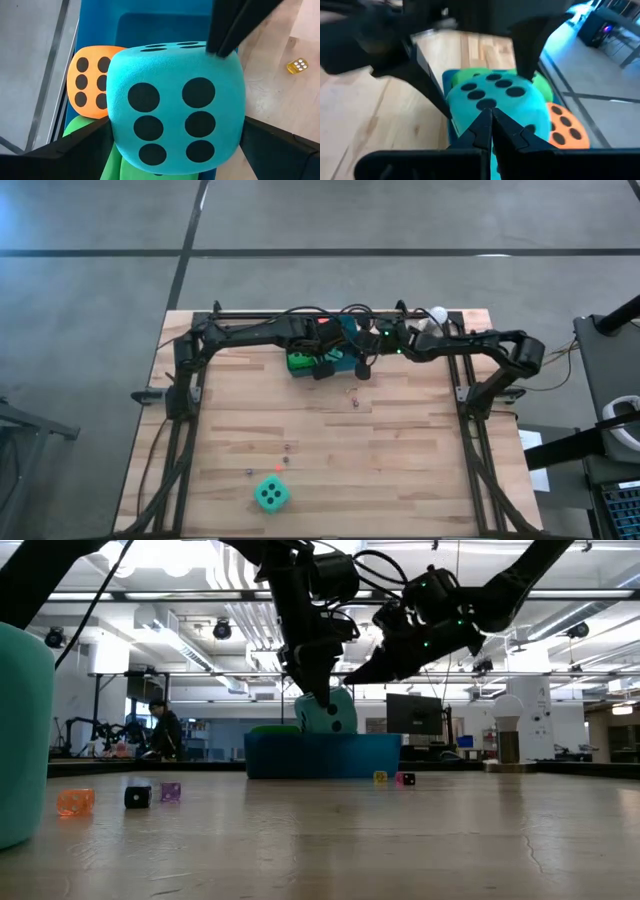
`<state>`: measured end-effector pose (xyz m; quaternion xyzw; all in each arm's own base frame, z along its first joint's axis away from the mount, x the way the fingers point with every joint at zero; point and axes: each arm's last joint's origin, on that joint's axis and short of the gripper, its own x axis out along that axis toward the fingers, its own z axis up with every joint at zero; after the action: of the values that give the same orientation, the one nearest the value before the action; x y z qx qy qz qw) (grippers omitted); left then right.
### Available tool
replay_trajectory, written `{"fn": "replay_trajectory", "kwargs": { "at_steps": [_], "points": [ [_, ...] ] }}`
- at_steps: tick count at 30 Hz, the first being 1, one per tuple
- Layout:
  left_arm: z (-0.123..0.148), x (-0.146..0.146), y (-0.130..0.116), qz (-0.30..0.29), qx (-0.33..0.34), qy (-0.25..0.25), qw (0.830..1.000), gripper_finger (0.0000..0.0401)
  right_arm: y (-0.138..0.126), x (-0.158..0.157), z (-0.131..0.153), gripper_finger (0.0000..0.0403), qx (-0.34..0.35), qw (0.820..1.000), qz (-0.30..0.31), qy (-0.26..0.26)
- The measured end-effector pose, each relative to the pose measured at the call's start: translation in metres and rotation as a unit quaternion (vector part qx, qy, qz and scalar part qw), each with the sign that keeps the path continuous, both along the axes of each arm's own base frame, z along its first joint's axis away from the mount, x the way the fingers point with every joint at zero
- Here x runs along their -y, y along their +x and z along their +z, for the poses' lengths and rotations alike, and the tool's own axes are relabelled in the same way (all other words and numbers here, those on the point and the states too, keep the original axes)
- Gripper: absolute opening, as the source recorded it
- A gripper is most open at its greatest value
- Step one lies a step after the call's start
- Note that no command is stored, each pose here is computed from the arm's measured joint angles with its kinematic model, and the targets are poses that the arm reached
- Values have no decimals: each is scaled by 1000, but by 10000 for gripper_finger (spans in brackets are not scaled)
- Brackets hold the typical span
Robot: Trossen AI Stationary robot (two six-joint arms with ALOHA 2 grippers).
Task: Pick & Place Dice
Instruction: Put the top blue dice into the blue bin
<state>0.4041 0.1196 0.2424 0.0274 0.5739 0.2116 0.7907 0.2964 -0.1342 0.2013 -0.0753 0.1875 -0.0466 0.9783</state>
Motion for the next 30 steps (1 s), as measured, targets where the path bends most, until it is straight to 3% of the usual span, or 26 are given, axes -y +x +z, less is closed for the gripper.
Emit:
{"fn": "replay_trajectory", "kwargs": {
  "at_steps": [12,23,30],
  "points": [
    [-1,0,0,0,-2,-2,1000,396,23,9,-10,8,-8,1000,16,11],
    [-1,0,0,-5,-2,0,1000,398,26,12,-7,8,-5,1000,26,-9],
    [-2,0,0,-13,-8,-1,1000,394,27,13,-21,8,-21,999,25,3]
  ]
}}
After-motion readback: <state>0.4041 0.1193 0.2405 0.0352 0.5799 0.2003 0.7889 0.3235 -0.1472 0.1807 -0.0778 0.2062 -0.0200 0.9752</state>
